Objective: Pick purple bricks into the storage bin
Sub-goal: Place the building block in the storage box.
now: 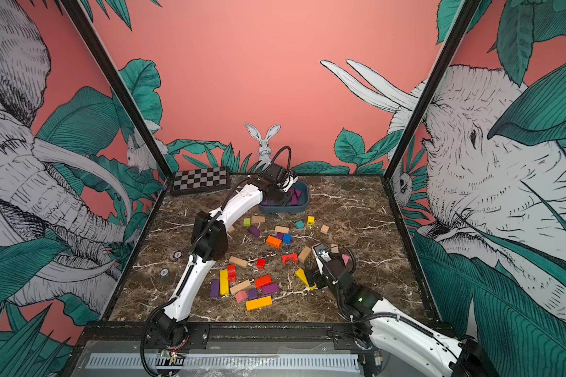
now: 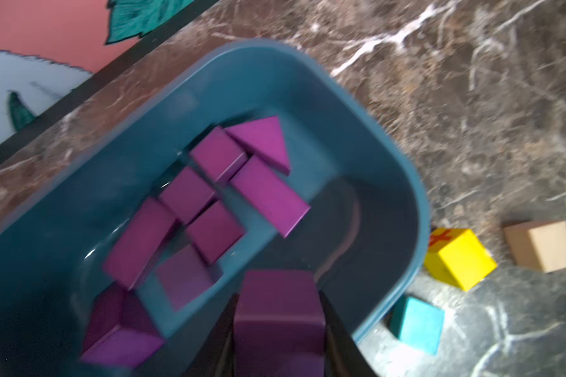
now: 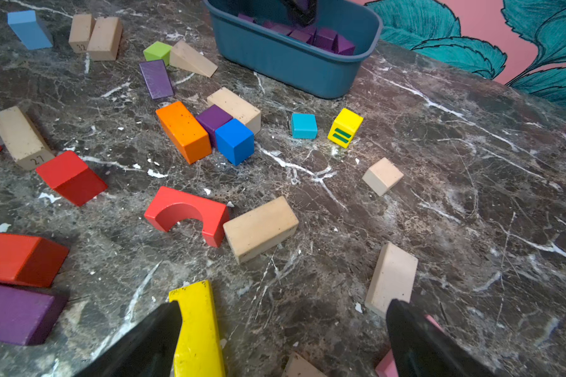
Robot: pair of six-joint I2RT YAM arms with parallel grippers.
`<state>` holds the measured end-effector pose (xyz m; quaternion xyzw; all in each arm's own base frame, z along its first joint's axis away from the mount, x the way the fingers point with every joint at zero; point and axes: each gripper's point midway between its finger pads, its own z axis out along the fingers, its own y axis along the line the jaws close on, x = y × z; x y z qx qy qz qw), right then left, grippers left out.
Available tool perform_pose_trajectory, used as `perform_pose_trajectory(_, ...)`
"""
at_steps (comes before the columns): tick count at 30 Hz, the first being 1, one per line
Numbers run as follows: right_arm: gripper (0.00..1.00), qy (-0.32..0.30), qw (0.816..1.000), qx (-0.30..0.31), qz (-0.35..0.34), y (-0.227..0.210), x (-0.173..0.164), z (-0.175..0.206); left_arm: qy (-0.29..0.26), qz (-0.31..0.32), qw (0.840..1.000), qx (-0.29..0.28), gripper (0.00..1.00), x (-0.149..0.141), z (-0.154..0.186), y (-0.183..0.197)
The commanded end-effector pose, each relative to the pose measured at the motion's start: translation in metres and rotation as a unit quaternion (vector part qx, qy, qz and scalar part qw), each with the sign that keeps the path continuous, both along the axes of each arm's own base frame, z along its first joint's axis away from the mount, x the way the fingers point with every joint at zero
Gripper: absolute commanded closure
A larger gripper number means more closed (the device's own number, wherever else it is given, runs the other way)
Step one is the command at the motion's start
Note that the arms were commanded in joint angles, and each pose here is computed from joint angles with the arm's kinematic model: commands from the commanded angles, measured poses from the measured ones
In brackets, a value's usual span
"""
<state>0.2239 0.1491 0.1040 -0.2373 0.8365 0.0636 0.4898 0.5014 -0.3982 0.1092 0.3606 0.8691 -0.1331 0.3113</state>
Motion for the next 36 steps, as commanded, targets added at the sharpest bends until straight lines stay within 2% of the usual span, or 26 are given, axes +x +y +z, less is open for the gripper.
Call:
perform_pose_trajectory(1,0.01,-0.015,1.000,0.014,0.007,0.006,0.003,0.009,-0.023,-0.009,0.998,-0.060,0.63,0.006,0.029,-0.024)
perform_pose_trajectory(3,0.01,-0.015,1.000,0.013,0.007,0.006,0.002,0.009,-0.026,-0.010,0.997,-0.066,0.62,0.007,0.027,-0.029)
perform_pose_trajectory(12,0.01,-0.015,1.000,0.015,0.010,0.006,0.002,0.009,-0.048,-0.007,0.997,-0.061,0.45,0.014,0.031,-0.030)
perform_pose_trajectory(15,0.01,-0.017,1.000,0.017,0.009,0.005,0.002,0.009,-0.064,-0.010,0.996,-0.056,0.41,0.014,0.045,-0.027)
perform_pose_trajectory(19,0.01,-0.021,1.000,0.021,0.008,0.005,0.001,0.011,-0.102,-0.016,0.993,-0.051,0.25,0.006,0.080,-0.018)
perform_pose_trajectory(22,0.00,-0.023,0.999,0.024,0.007,0.004,0.001,0.012,-0.129,-0.014,0.991,-0.041,0.11,-0.008,0.104,-0.004)
perform_pose_trajectory(25,0.01,-0.022,0.999,0.023,0.005,0.004,0.001,0.012,-0.138,-0.007,0.990,-0.037,0.02,-0.029,0.121,0.014)
perform_pose_trajectory(29,0.01,-0.024,0.999,0.022,-0.001,0.002,0.003,0.012,-0.122,0.016,0.992,-0.022,0.01,-0.064,0.121,0.050)
perform_pose_trajectory(36,0.00,-0.023,0.999,0.021,-0.007,0.001,0.003,0.011,-0.083,0.080,0.993,0.017,0.01,-0.126,0.081,0.122)
